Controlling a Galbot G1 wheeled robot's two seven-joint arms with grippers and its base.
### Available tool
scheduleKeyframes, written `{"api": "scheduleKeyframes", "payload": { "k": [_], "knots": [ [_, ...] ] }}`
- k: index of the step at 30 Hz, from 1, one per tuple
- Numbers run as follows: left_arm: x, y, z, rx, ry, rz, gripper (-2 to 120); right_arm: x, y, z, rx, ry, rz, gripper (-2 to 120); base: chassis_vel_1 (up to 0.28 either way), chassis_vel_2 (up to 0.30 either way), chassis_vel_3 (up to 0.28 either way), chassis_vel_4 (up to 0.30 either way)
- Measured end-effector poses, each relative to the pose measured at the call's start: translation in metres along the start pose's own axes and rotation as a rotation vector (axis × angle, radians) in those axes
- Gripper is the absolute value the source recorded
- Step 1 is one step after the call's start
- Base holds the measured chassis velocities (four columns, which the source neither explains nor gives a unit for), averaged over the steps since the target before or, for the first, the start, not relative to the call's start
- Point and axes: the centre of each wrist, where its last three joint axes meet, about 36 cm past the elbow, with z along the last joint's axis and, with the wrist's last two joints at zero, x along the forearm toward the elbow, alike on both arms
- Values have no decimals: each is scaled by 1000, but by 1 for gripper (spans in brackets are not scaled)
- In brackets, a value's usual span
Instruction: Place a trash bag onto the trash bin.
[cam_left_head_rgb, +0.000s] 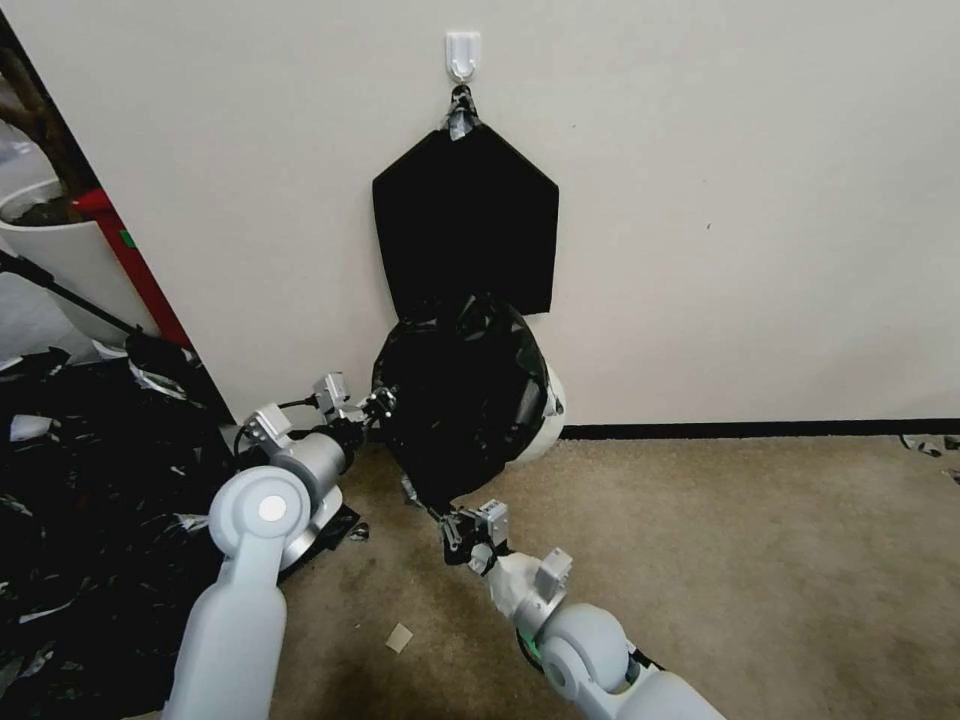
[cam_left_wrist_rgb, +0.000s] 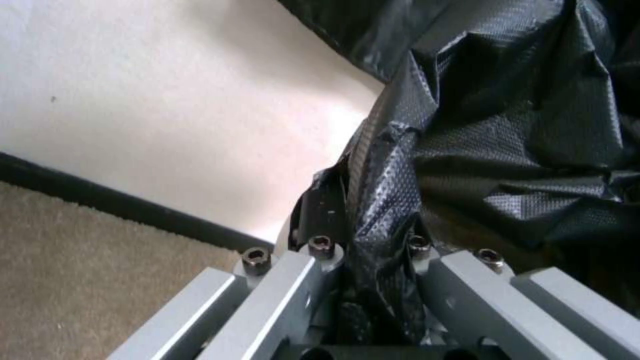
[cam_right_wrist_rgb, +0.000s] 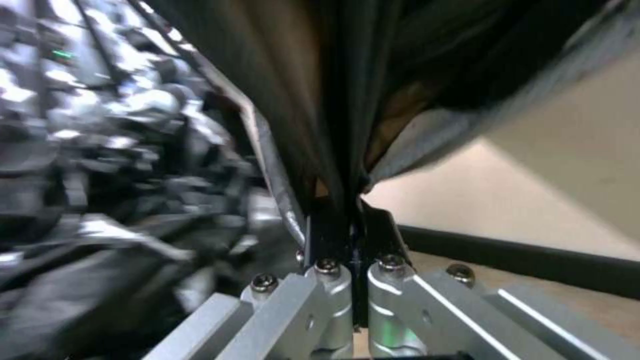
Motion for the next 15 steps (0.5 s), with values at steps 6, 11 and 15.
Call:
{"api": "scheduleKeyframes", "payload": {
  "k": [6, 11, 15],
  "knots": [
    [1, -2, 4, -18, 8, 11, 3, -5, -14, -8, 137, 35, 177, 0, 0, 0, 0, 0],
    [1, -3, 4, -20, 7, 12, 3, -1, -17, -9, 168, 42, 217, 0, 0, 0, 0, 0],
    [-1, -3, 0, -23, -9, 13, 3, 9, -11, -8, 148, -26, 187, 5, 0, 0, 0, 0]
  ]
}}
